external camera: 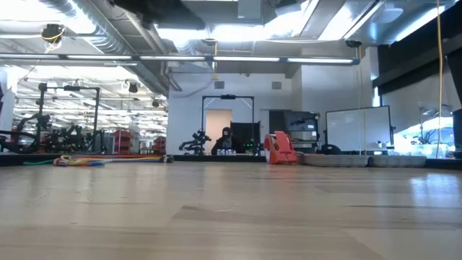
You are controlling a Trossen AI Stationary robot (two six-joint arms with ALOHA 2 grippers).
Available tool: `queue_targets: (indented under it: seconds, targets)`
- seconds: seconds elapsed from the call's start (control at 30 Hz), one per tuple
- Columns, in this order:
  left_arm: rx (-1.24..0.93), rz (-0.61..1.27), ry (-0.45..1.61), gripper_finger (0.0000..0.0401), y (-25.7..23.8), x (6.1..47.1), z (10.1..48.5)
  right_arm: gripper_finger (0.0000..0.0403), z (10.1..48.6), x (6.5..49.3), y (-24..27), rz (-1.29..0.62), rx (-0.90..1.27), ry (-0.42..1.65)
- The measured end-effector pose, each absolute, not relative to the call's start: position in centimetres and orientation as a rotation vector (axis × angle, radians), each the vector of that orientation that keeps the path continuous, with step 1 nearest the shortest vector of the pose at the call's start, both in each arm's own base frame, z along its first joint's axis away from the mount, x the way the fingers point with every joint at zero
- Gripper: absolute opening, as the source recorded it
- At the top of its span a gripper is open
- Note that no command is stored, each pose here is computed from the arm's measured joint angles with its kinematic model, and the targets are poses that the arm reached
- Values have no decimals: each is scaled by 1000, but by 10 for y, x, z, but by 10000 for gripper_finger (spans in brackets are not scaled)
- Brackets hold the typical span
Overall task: Coil cords
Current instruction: Coil the blue wire on the black spool
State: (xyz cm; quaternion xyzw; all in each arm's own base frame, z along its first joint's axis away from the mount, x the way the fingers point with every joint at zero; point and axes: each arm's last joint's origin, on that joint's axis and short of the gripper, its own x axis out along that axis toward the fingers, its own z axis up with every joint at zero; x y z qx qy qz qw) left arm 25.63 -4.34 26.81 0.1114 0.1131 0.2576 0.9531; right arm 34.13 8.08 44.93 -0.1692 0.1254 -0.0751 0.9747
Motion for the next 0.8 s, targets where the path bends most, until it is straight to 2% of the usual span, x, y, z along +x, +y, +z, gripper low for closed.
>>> queue_targets:
  seconds: [0.27,0.47,0.6,0.8]
  targets:
    - [242,571,164,5,-34,220,303,0,428,335,84,-129,-366,449]
    - [140,438,93,5,-39,195,319,0,403,338,77,-234,-429,547]
    - [72,313,45,5,-44,192,324,0,386,346,68,-268,-432,575]
    - [-4,300,10,5,-48,205,321,0,362,367,56,-314,-415,576]
